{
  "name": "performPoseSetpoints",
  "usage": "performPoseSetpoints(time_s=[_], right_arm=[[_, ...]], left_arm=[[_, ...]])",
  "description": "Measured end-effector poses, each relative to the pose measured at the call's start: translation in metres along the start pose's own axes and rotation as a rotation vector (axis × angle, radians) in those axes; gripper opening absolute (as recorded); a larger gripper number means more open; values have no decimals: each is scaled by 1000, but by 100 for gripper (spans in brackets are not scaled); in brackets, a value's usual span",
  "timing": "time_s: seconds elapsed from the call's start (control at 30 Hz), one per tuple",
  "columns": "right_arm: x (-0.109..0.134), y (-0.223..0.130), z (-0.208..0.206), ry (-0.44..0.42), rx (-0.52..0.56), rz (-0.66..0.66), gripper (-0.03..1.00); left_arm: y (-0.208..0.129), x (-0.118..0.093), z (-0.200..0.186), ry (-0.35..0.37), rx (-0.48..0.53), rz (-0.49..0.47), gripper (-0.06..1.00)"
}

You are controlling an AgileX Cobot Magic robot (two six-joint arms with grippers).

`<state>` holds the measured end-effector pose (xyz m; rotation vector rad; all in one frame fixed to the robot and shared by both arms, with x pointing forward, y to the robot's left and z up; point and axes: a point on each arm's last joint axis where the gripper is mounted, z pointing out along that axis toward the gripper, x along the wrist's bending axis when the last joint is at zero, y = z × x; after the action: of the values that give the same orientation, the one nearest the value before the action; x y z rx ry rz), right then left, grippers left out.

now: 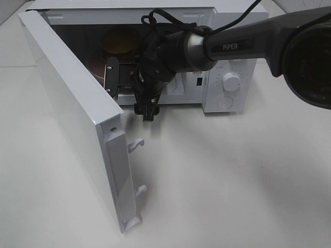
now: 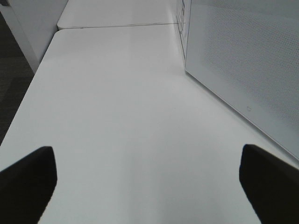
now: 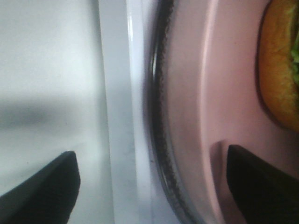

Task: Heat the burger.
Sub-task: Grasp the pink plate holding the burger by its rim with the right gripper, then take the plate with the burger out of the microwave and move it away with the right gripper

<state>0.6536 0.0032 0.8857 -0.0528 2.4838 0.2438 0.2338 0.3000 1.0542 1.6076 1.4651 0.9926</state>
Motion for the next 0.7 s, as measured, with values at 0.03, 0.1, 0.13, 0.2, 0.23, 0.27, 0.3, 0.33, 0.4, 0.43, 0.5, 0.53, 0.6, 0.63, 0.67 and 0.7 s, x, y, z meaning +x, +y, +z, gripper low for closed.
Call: performPoseSetpoints(time_s=[0.03,0.1,0.13,0.2,0.23,0.27,0.3,0.33,0.4,0.43,0.5,0.53,0.6,0.63,0.67,0.7], right_arm=[[0,0,0,0,0,0,80],[0,0,0,-1,-1,0,74],[0,0,0,-1,-1,0,74],[0,0,0,-1,-1,0,59],[0,0,0,-1,-1,0,59],[-1,0,0,-3,-2,0,56],[-1,1,-1,-6,-3,-2,46],[-1,1,-1,-6,-3,-2,46],[-1,0,-2,1,6,1,31],[-1,0,-2,1,6,1,31],[-1,4,-7,7,10,5,17],[-1,4,-7,7,10,5,17],[-2,5,-7,1,7,-7,13],[-3,5,-7,-4,9,-18,10],[-3,4,-7,-1,15,-14,8],[-3,4,-7,-1,15,-14,8]], left_arm=[[0,0,0,0,0,0,99],[0,0,0,0,0,0,99],[0,0,0,0,0,0,99],[0,0,0,1,0,1,99],[0,0,0,1,0,1,99],[0,0,0,1,0,1,99],[0,0,0,1,0,1,99],[0,0,0,1,0,1,99],[0,0,0,1,0,1,99],[0,0,0,1,0,1,99],[0,0,0,1,0,1,99],[0,0,0,1,0,1,99],[0,0,0,1,0,1,99],[0,0,0,1,-1,1,99],[0,0,0,1,-1,1,99],[0,0,0,1,-1,1,99]])
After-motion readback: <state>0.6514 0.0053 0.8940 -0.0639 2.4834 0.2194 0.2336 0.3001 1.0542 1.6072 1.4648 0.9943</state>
